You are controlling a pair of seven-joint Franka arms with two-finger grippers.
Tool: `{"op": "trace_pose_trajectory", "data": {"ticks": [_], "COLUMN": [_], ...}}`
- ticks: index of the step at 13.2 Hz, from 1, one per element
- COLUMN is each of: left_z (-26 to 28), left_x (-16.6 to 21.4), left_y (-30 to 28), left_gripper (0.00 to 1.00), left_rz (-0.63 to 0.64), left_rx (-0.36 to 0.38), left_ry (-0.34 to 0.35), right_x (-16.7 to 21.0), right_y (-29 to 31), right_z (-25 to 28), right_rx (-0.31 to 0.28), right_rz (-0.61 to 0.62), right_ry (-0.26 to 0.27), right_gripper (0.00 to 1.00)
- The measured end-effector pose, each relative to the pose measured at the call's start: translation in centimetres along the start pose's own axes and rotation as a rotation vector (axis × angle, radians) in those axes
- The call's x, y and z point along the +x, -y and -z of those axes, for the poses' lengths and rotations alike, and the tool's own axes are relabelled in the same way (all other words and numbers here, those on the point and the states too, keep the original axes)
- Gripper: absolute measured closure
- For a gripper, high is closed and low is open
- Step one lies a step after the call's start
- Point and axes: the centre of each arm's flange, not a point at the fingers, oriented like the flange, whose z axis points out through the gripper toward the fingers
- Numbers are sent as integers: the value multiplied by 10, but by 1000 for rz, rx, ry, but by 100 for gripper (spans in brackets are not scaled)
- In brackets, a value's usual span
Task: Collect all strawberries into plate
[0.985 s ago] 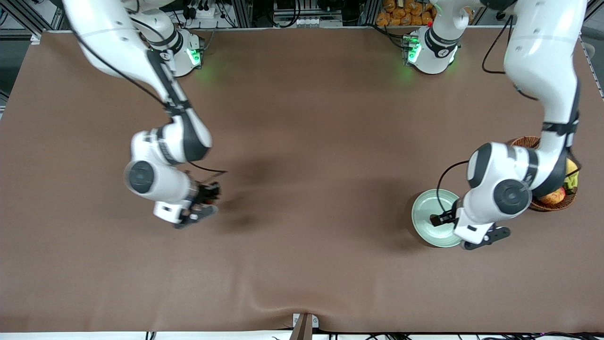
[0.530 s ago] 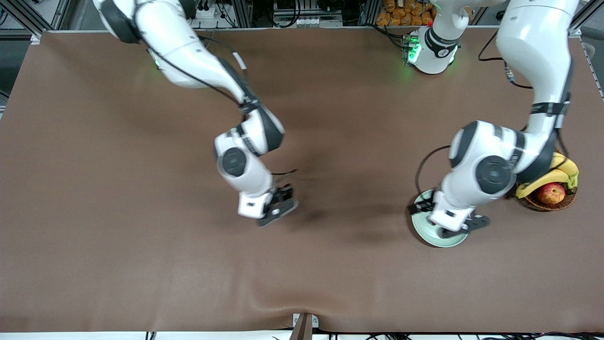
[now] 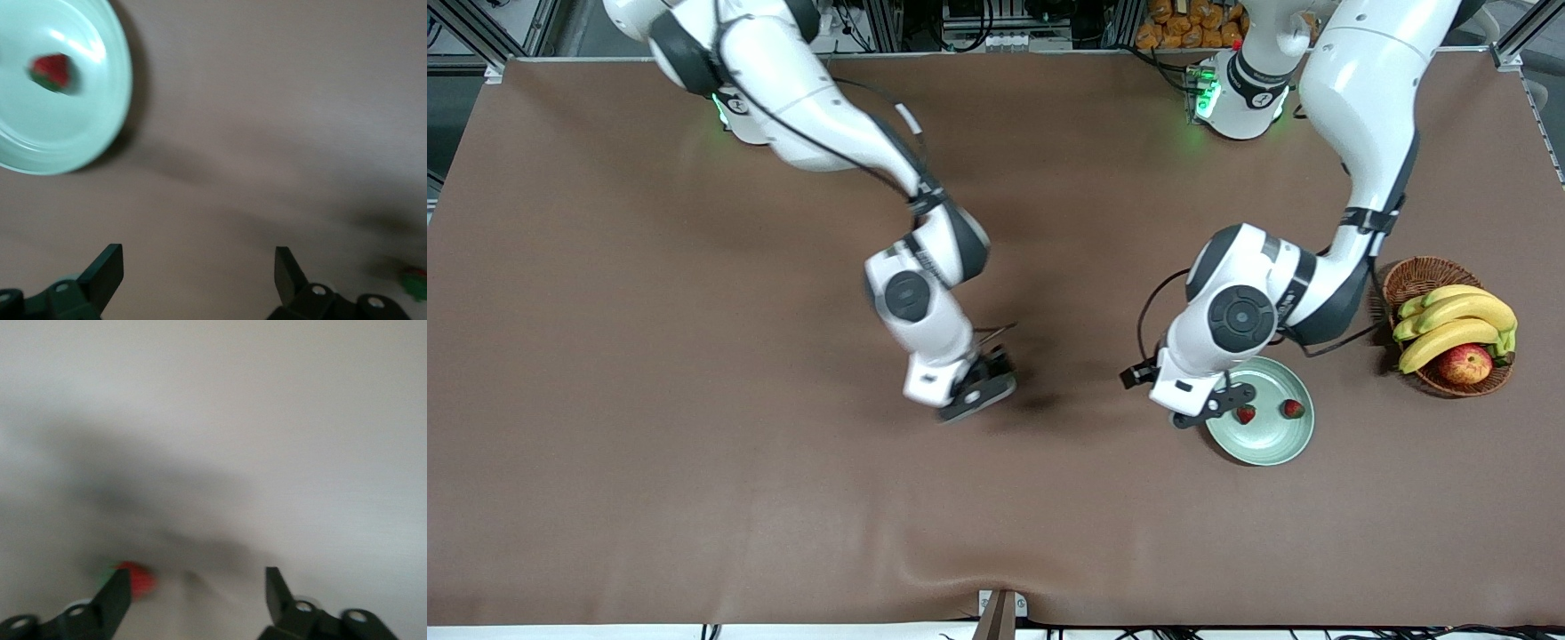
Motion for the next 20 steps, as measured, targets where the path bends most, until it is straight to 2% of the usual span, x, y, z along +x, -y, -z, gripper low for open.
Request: {"op": "trace_pose_trajectory", "data": {"ticks": [1, 3, 6, 8, 9, 12, 13, 14, 15, 16, 17, 18, 20], "left_z": [-2, -10, -44, -74, -88, -120, -123, -123, -122, -123, -124, -126, -131], "left_x": [-7, -23, -54, -75, -85, -99, -101, -102, -102, -102, -103, -105, -107], "left_y": [-14, -51, -109, -138, -149, -166, -168, -169, -170, -170, -170, -171, -171], "left_gripper": [0, 0, 0, 0, 0, 2, 6, 17, 22, 24, 32, 32, 44], "left_rz": [13, 21, -18, -42, -41, -53, -59, -63, -64, -65, -67, -69, -72], "left_rx": [-21, -82, -200, -250, -264, -258, -251, -248, -248, -247, -245, -243, -238], "left_ry": [-9, -34, -69, -71, -68, -103, -115, -122, -125, -125, -124, -123, -119], "right_x": [6, 2, -37, -66, -80, -121, -134, -145, -155, -163, -169, -173, -176], "right_y": [-42, -129, -227, -271, -286, -311, -315, -317, -316, -315, -314, -314, -313], "right_z": [26, 85, 177, 241, 275, 364, 388, 409, 427, 440, 451, 461, 477], "right_rx": [-10, -27, -25, -21, -42, -82, -95, -112, -127, -134, -137, -138, -139], "right_rz": [-55, -128, -141, -176, -186, -229, -241, -247, -251, -255, -260, -266, -287], "right_ry": [9, 22, 72, 128, 156, 206, 215, 221, 227, 230, 231, 231, 236], "right_gripper": [0, 0, 0, 0, 0, 0, 0, 0, 0, 0, 0, 0, 0]}}
